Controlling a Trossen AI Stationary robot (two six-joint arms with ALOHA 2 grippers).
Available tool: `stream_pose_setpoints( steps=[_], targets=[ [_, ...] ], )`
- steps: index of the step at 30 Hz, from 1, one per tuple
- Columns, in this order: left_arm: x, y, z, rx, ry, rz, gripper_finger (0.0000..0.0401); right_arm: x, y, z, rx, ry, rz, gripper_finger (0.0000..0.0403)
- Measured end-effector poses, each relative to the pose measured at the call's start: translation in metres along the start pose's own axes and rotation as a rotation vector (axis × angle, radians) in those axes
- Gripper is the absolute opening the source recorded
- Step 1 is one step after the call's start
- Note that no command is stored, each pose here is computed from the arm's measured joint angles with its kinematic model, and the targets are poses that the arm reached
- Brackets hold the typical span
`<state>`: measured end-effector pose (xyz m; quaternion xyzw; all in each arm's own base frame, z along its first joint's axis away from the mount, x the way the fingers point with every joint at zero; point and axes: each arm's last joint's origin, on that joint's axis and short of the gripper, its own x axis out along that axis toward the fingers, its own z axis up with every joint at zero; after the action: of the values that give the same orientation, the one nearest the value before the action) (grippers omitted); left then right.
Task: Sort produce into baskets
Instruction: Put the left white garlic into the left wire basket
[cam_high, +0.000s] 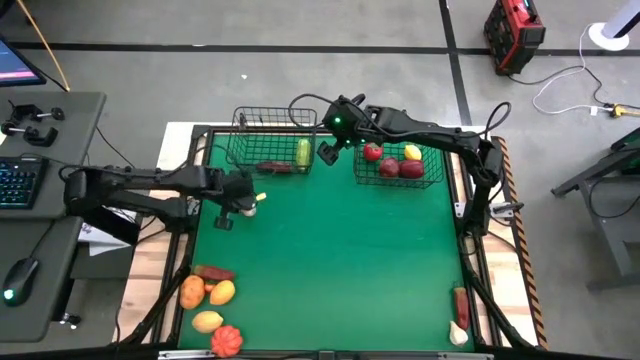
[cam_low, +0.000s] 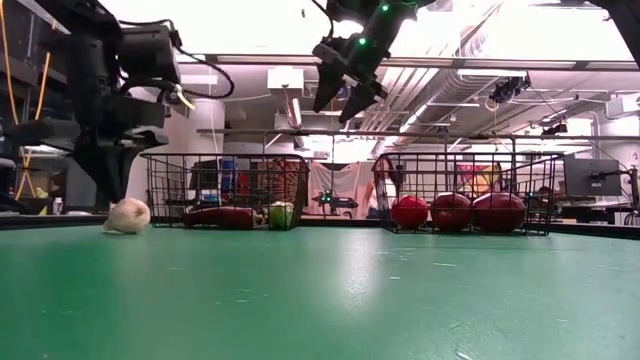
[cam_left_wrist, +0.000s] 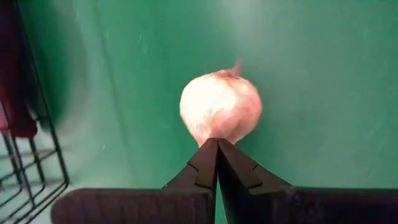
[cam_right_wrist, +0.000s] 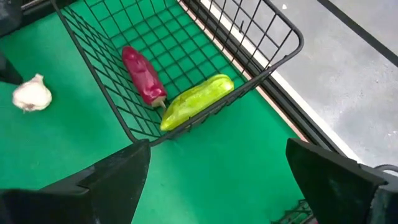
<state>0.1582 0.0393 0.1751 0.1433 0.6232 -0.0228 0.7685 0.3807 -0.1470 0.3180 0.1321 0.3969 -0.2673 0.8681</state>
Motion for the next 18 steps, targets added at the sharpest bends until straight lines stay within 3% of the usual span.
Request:
stream_pose_setpoints(
  steps=[7, 12, 18],
  targets=[
    [0.000, -0.019, 0.016, 0.070, -0.064, -0.001, 0.0000, -0.021, -0.004, 0.002, -0.014, -0.023, 0.000, 0.0369],
    [0.007, -0.029, 0.023, 0.120, -0.027, 0.004, 0.0000, -0.048, -0.009, 0.002, -0.014, -0.051, -0.006, 0.0369],
    [-0.002, -0.023, 0.041, 0.074, -0.042, 0.033, 0.0000, -0.074, -0.012, 0.004, -0.005, -0.103, -0.005, 0.0369]
  ],
)
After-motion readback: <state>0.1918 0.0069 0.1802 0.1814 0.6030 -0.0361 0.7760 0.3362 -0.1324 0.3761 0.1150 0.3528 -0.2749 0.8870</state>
